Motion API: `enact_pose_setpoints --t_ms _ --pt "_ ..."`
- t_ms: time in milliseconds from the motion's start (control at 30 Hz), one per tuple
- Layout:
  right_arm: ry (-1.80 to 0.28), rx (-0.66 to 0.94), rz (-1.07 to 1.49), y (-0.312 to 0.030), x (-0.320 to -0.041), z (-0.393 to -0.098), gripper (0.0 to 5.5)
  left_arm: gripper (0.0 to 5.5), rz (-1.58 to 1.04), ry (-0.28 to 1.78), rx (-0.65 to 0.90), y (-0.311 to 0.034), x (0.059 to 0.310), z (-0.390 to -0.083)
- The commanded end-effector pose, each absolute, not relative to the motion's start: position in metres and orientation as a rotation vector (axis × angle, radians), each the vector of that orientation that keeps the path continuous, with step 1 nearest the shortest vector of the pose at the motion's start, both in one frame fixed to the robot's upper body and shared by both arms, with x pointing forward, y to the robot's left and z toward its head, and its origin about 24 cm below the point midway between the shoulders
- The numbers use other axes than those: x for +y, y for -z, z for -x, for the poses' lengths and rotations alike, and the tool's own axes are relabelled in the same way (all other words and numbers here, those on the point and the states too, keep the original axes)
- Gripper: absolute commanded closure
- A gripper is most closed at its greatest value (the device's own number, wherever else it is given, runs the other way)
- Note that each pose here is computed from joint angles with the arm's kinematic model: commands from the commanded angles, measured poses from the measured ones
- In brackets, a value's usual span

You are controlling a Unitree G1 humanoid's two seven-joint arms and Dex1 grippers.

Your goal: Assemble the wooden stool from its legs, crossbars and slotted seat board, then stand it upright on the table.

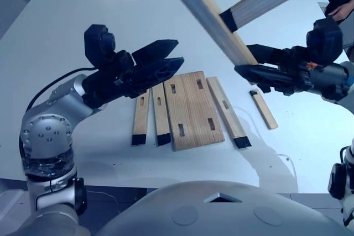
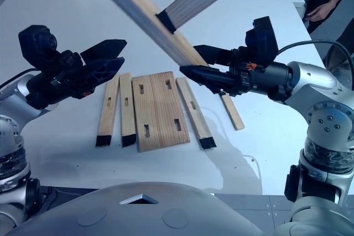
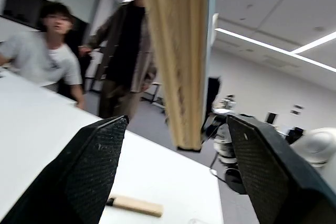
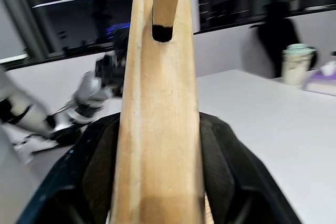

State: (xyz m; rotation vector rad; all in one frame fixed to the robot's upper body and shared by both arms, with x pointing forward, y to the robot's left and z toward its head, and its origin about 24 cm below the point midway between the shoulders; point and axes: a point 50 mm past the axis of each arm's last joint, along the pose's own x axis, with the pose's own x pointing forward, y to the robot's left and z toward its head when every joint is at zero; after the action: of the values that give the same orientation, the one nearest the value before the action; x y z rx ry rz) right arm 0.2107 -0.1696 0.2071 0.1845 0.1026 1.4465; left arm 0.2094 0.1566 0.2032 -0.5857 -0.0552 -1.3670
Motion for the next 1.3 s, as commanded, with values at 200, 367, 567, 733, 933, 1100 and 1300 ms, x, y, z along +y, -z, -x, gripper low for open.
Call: enact_pose_setpoints --t_ms 200,367,567,733,933,1100,1300 --pt "-1.591 0.153 -0.132 -0.208 -0.161 -0.215 3.41 2.02 0.563 1.439 -0.037 -0.205 0.143 -0.211" --pt "-1.613 0.157 -0.121 -0.207 -0.157 -0.217 3.41 2.02 0.538 1.465 -0.027 -0.203 0.138 -0.21" --pt "-1.609 0.17 -0.101 -0.203 -0.157 -0.22 3.41 2.02 0.499 1.474 -0.015 -0.199 0.135 -0.209" --pt "-1.607 0.184 -0.08 -0.199 -0.157 -0.22 3.41 2.85 0.499 1.48 -0.018 -0.198 0.135 -0.21" --pt "-1.605 0.222 -0.063 -0.191 -0.159 -0.22 3.41 3.37 0.503 1.486 -0.031 -0.2 0.134 -0.21" --pt "-1.61 0.247 -0.057 -0.185 -0.159 -0.218 3.41 3.37 0.503 1.485 -0.04 -0.201 0.133 -0.21" --pt "-1.575 0.239 -0.015 -0.184 -0.16 -0.222 2.7 3.4 0.466 1.472 -0.016 -0.194 0.134 -0.209"
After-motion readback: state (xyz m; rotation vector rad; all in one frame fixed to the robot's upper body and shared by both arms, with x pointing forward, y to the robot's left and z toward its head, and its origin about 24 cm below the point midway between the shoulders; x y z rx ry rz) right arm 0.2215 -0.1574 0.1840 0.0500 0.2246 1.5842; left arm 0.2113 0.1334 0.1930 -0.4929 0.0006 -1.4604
